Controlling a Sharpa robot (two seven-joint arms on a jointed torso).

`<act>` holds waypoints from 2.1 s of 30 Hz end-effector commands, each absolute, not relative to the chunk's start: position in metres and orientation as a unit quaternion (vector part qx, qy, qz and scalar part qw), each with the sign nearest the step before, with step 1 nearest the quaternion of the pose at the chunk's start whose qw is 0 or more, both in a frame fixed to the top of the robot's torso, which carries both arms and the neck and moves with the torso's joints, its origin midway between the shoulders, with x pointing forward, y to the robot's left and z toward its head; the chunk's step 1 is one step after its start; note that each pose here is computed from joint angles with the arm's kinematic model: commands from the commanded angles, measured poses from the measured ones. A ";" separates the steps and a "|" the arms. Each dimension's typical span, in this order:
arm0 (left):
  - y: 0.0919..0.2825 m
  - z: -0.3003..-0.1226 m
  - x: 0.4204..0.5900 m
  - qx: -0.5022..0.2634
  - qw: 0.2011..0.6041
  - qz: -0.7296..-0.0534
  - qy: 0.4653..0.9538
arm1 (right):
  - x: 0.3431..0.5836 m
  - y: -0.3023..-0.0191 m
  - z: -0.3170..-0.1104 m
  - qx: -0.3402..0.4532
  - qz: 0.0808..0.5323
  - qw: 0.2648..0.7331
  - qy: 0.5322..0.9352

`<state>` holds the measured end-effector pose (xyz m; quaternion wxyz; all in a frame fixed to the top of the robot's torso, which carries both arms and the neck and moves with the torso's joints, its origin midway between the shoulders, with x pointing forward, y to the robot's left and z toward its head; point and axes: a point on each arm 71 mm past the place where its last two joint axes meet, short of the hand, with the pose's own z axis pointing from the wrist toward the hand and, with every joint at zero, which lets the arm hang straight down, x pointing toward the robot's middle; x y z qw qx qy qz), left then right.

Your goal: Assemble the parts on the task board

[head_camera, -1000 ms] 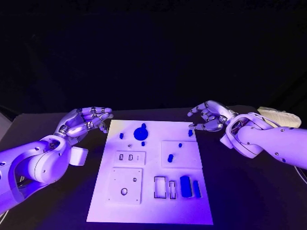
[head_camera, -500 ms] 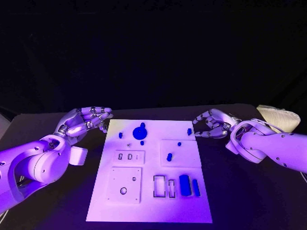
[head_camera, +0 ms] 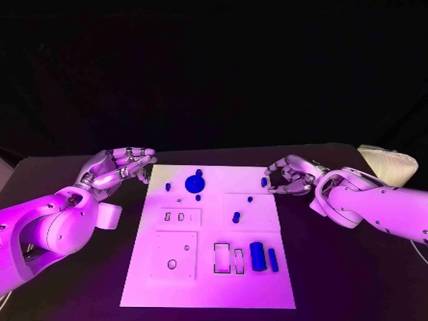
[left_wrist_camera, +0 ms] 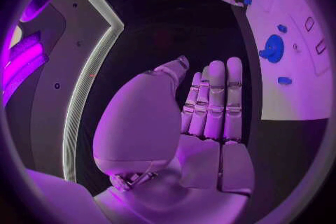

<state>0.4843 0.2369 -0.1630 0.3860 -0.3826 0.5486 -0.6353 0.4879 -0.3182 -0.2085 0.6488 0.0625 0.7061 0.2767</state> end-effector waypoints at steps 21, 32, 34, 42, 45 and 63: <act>0.237 -0.162 0.483 -0.380 0.380 -0.642 0.547 | 0.493 -0.306 -0.216 0.062 0.273 0.648 0.708; 0.237 -0.162 0.483 -0.381 0.380 -0.641 0.547 | 0.495 -0.307 -0.217 0.066 0.268 0.649 0.709; 0.237 -0.162 0.483 -0.381 0.380 -0.641 0.547 | 0.495 -0.307 -0.217 0.066 0.268 0.650 0.708; 0.238 -0.162 0.482 -0.381 0.381 -0.640 0.547 | 0.495 -0.304 -0.216 0.071 0.271 0.655 0.701; 0.239 -0.162 0.482 -0.382 0.381 -0.640 0.547 | 0.495 -0.305 -0.216 0.077 0.269 0.661 0.696; 0.241 -0.162 0.483 -0.383 0.383 -0.638 0.547 | 0.490 -0.287 -0.196 0.095 0.268 0.689 0.667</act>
